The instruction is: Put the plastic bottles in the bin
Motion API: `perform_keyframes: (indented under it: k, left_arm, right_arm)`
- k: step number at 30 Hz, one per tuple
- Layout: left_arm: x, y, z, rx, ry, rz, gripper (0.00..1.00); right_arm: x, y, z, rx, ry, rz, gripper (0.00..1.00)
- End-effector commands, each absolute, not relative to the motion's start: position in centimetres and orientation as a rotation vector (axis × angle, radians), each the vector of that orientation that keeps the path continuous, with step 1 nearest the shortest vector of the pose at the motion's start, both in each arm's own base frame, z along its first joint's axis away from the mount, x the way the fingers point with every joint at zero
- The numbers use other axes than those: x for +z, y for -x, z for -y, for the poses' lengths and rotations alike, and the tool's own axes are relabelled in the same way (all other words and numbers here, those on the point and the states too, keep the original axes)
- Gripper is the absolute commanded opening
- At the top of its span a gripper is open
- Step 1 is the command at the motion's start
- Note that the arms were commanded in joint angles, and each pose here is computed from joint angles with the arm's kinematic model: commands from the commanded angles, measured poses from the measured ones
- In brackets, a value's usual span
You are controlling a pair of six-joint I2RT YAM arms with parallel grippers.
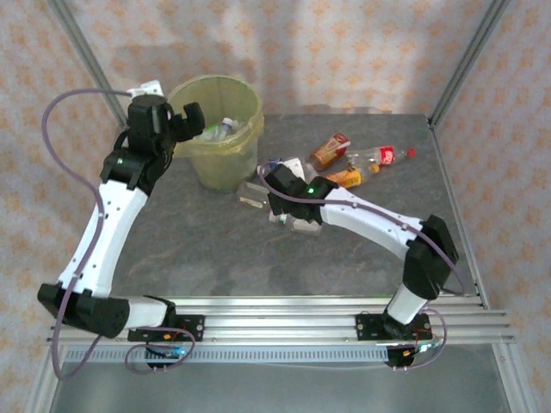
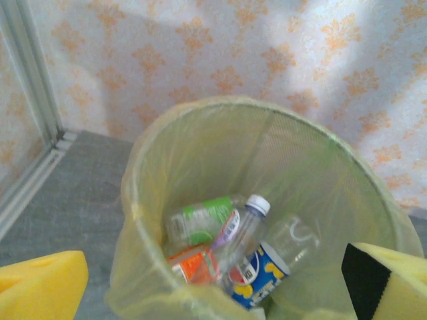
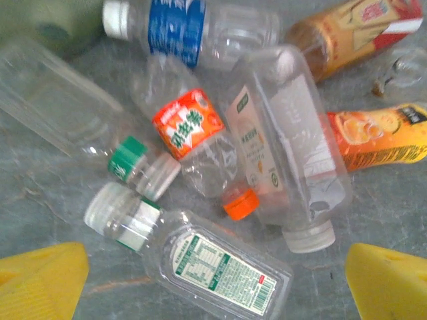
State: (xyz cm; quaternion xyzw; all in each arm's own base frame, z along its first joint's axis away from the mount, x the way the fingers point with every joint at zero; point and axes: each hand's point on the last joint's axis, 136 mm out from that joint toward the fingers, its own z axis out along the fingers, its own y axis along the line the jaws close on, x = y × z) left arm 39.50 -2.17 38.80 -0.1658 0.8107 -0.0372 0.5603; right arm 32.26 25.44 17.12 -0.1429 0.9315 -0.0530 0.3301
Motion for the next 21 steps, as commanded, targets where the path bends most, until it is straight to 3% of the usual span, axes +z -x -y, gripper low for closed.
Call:
perform_keyframes:
  k: [1, 10, 21]
  left_arm:
    - [39.1, -37.7, 2.4, -0.215, 0.463, -1.848, 1.0]
    - [37.8, -33.7, 4.3, -0.466, 0.498, -1.8, 1.0]
    - [34.3, -32.8, 8.3, -0.605, 0.457, -1.899, 1.0]
  right_arm:
    - [15.1, -31.4, -24.9, -0.199, 0.492, -2.537, 0.99]
    - [10.7, -30.9, -26.2, -0.14, 0.682, -2.661, 0.99]
    - [8.3, -32.9, -25.2, -0.126, 0.635, -2.723, 0.99]
